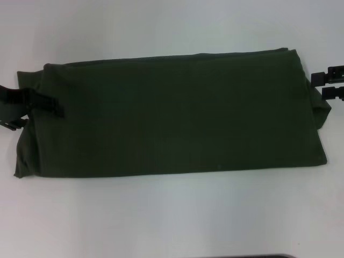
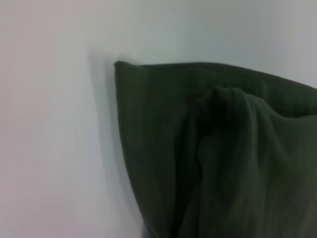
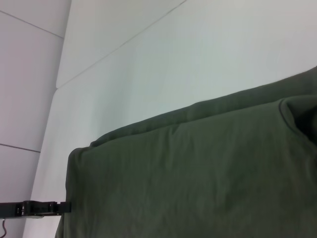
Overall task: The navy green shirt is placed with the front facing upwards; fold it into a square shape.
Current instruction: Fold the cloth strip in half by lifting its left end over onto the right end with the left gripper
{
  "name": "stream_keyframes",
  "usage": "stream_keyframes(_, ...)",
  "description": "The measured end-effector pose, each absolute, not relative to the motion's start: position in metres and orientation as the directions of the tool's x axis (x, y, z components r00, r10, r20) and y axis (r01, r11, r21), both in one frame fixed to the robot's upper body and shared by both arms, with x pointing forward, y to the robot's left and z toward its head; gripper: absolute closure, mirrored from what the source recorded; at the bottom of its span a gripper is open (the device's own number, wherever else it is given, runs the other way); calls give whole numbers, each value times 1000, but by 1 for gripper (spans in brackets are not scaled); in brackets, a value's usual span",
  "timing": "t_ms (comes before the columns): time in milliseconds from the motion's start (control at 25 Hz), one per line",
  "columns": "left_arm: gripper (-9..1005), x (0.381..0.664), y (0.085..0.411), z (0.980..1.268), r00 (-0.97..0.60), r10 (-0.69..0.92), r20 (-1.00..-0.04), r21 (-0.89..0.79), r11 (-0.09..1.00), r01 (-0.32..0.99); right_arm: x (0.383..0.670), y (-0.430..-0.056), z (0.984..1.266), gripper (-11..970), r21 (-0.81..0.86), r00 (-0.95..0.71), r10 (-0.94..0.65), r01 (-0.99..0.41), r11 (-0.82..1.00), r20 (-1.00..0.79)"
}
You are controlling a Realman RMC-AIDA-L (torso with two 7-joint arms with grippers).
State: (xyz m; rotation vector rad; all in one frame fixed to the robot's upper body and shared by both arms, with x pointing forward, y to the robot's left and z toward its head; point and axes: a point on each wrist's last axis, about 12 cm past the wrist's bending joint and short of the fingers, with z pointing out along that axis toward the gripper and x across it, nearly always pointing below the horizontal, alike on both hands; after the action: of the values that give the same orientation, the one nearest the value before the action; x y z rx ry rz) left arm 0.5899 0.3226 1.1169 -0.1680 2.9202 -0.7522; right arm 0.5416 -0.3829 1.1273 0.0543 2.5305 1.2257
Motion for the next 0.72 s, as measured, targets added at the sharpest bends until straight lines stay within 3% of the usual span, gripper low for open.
stream_keyframes(720,123,588,320,1113,-988,-133,-83,-481,873,-76,541,-383,1128,164,771,-947,173,-108,628,-273)
